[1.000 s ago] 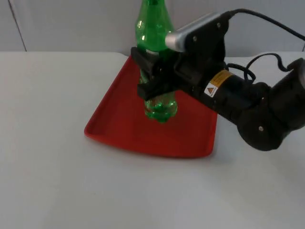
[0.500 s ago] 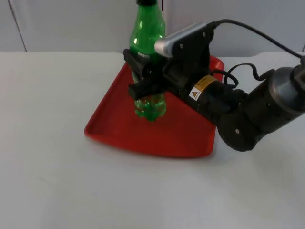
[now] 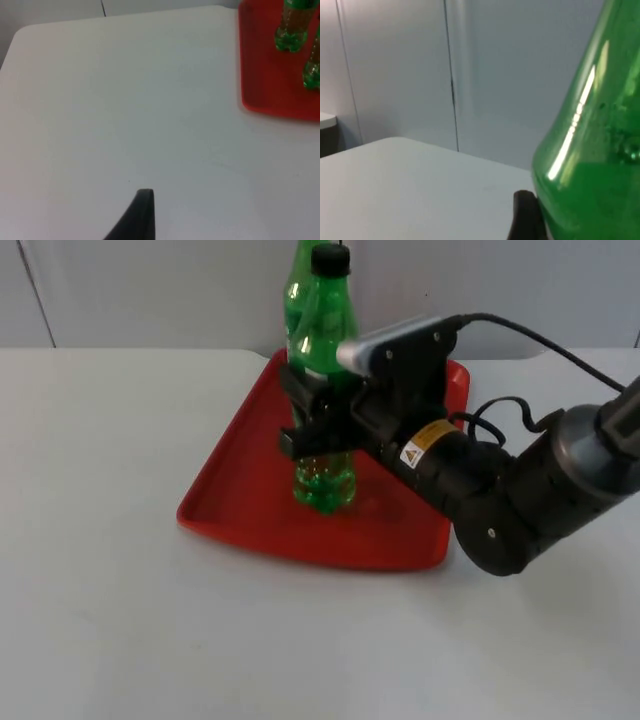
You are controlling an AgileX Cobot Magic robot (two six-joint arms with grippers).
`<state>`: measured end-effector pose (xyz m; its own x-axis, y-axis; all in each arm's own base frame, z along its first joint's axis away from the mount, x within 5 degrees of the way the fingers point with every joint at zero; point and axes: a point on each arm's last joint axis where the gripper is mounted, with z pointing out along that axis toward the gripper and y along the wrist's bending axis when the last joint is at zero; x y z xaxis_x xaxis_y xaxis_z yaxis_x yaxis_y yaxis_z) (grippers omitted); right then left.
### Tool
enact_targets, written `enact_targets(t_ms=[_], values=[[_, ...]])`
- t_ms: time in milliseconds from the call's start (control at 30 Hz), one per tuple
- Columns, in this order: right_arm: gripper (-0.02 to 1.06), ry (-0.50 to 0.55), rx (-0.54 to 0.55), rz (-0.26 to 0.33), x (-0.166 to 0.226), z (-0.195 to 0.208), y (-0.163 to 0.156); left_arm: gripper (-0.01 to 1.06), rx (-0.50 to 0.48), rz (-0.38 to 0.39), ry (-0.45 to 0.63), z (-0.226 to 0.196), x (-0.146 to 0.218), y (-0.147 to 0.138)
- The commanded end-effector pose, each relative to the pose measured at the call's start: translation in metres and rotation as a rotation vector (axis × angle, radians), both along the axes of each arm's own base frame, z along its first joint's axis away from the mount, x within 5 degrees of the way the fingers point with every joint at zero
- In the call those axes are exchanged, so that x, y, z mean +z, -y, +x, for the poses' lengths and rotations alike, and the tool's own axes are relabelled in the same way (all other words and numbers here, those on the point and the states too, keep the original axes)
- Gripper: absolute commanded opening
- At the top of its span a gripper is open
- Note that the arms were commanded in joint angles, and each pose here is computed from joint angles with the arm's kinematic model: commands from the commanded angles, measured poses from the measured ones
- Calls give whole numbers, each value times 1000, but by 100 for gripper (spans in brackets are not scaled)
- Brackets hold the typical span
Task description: Place the bottle upright on the tray.
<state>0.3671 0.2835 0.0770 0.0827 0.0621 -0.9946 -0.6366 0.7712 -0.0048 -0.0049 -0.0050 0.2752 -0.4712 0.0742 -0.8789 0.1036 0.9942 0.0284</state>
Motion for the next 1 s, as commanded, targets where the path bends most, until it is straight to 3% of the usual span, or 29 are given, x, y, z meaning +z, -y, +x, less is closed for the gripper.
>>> enact_targets(t_ms=[0, 467, 533, 600, 633, 667, 700, 733, 767, 800, 833, 967], values=[[0, 25, 13, 12, 2, 0, -1, 105, 3, 0, 3, 0, -1, 0], [3, 36, 54, -6, 0, -3, -3, 105, 3, 0, 3, 0, -1, 0], [13, 36, 54, -6, 0, -3, -3, 105, 3, 0, 3, 0, -1, 0], [33, 36, 54, -6, 0, -3, -3, 105, 3, 0, 3, 0, -1, 0], [33, 36, 54, -6, 0, -3, -3, 105, 3, 0, 3, 0, -1, 0], [46, 29, 55, 2, 0, -3, -3, 105, 3, 0, 3, 0, -1, 0], [66, 14, 60, 19, 0, -3, -4, 105, 3, 0, 3, 0, -1, 0], [74, 11, 60, 23, 0, -3, -4, 105, 3, 0, 3, 0, -1, 0], [95, 1, 60, 34, 0, -3, -4, 105, 3, 0, 3, 0, -1, 0], [95, 1, 60, 34, 0, -3, -4, 105, 3, 0, 3, 0, -1, 0], [106, -1, 60, 36, 0, -3, -4, 105, 3, 0, 3, 0, -1, 0], [105, 0, 63, 34, 0, -3, -4, 105, 3, 0, 3, 0, -1, 0]])
